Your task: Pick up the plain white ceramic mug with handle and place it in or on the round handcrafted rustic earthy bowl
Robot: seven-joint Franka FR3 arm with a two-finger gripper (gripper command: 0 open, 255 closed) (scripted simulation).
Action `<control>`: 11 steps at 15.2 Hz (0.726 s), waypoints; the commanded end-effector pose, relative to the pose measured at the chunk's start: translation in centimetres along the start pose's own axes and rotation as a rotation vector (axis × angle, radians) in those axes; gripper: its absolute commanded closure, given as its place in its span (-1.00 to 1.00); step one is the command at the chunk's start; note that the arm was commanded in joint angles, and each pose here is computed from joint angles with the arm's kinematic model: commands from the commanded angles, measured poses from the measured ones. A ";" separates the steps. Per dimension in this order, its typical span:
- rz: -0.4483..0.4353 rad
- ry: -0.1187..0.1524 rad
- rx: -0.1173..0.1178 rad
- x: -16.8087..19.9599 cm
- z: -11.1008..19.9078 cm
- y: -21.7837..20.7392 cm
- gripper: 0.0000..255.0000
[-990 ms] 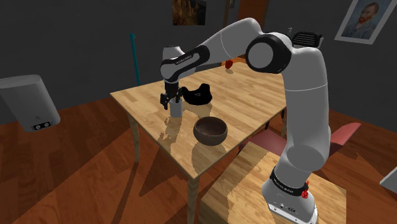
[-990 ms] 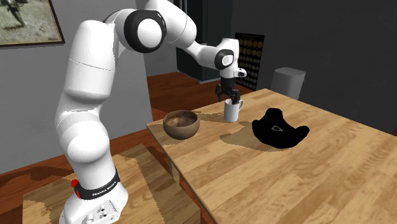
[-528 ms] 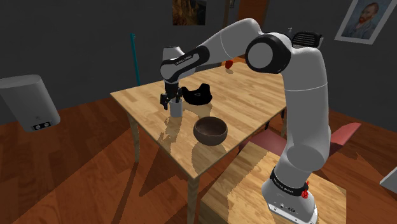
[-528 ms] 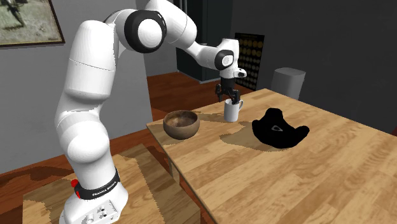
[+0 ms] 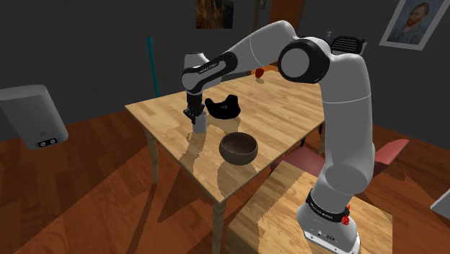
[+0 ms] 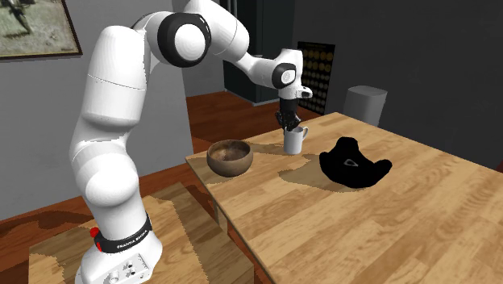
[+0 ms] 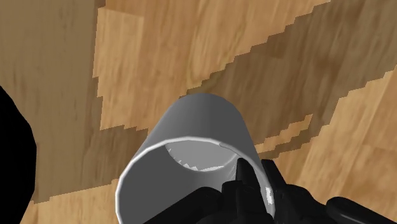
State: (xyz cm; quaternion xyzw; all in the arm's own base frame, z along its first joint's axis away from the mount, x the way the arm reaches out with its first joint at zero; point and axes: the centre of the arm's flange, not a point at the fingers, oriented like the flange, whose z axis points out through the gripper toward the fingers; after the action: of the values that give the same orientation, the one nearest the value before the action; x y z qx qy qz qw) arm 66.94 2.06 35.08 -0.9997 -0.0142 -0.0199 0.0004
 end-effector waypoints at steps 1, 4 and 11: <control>0.001 -0.001 0.000 0.0 0.0 0.0 1.00; 0.001 0.000 0.000 0.0 -1.0 0.1 1.00; 0.001 0.000 0.000 0.2 -4.7 0.1 1.00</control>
State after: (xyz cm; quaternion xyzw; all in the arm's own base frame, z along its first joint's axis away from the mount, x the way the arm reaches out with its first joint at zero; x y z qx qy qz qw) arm 66.93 1.98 39.44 -0.9997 -0.0140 -0.0198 0.0003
